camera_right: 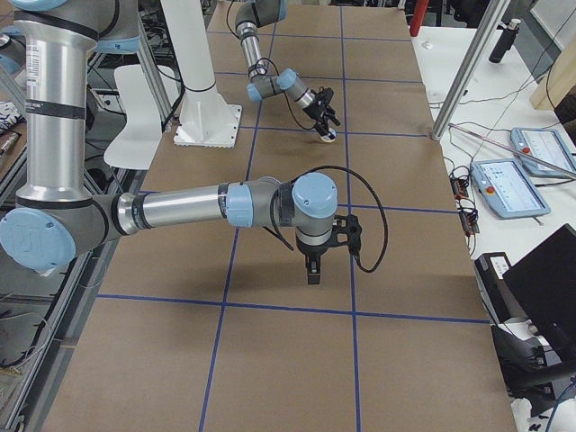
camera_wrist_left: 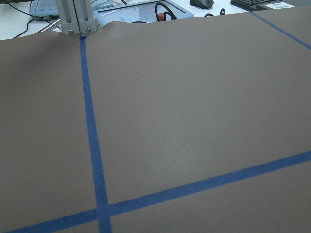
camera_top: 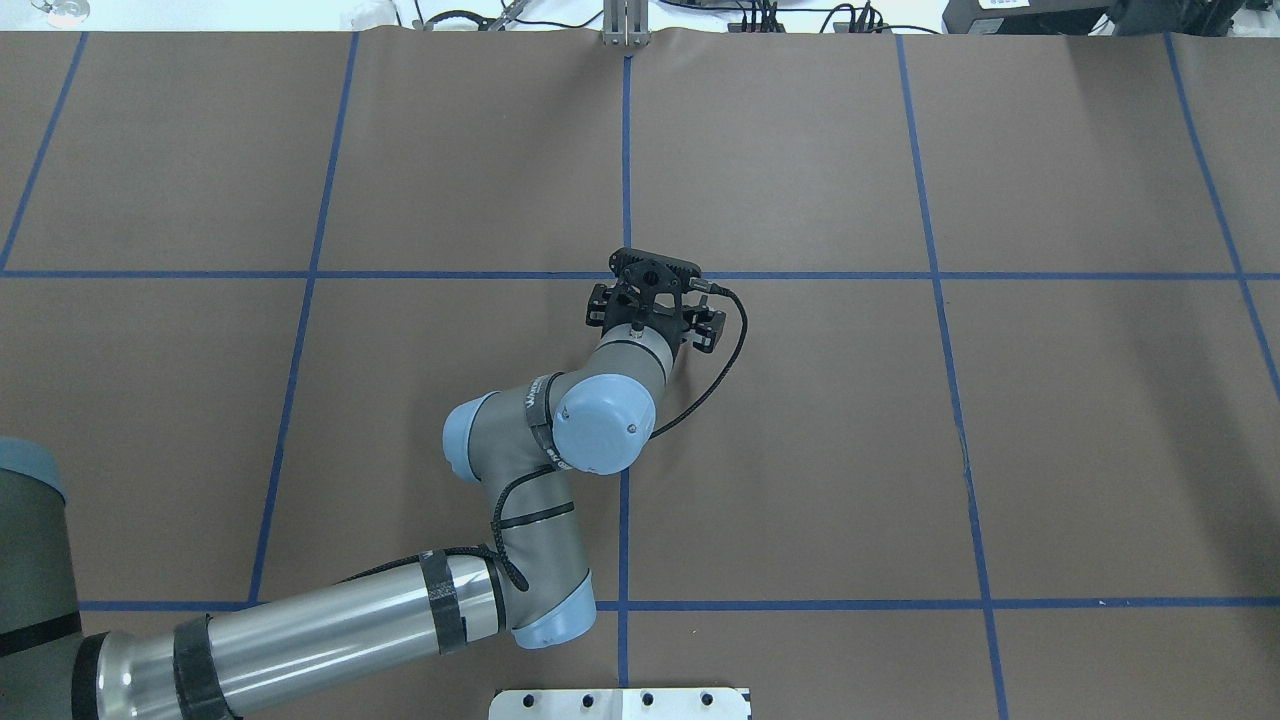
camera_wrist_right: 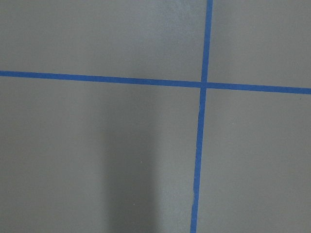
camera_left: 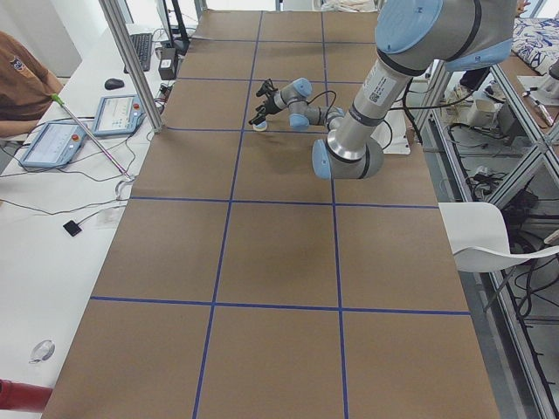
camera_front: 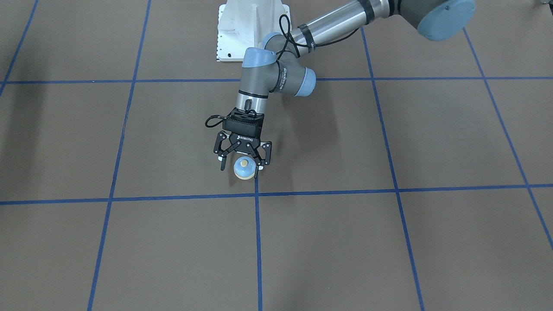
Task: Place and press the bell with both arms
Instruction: 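Lower the bell onto the table centre and open the left gripper, then withdraw the left arm from the bell while the right arm reaches in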
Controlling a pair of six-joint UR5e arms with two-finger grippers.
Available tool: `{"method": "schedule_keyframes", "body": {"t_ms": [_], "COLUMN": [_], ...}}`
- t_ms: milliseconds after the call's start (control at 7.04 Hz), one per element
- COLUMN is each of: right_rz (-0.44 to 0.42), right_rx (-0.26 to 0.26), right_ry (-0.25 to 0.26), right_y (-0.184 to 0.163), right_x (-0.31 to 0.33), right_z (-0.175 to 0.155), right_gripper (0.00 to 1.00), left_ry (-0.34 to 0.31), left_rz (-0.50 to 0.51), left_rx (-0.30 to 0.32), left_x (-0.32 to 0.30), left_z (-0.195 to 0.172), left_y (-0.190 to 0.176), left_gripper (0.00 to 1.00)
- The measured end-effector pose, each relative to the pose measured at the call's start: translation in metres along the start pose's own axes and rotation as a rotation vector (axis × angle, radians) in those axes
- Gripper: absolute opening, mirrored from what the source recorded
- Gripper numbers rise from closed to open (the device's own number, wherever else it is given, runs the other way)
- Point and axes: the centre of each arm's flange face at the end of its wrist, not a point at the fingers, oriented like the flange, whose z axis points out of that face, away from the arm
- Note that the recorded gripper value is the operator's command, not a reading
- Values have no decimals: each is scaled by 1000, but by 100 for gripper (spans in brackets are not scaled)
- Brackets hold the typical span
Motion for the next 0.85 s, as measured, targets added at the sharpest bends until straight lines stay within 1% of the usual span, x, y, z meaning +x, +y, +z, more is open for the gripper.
{"method": "schedule_keyframes", "body": {"t_ms": [142, 284, 426, 568, 710, 852], "right_rz": [-7, -3, 21, 43, 55, 76], "right_rx": [6, 12, 17, 16, 6, -3], "right_ry": [0, 1, -1, -6, -16, -32], "right_y": [-5, -13, -27, -48, -74, -100], "right_x": [-3, -8, -21, -49, -91, -148], "right_z": [-3, -5, -9, -8, -1, 7], "right_gripper": [100, 100, 100, 100, 97, 41], "left_ry": [14, 4, -34, -68, -87, -107], "left_rz": [-29, -41, -36, -19, 3, 38], "left_rx": [-21, -52, -100, -180, -261, -334], "left_x": [-10, -30, -56, -89, -124, -165], "left_z": [2, 10, 19, 26, 28, 29], "left_y": [-26, -52, -81, -114, -148, -183], "left_gripper": [100, 100, 100, 100, 100, 100]}}
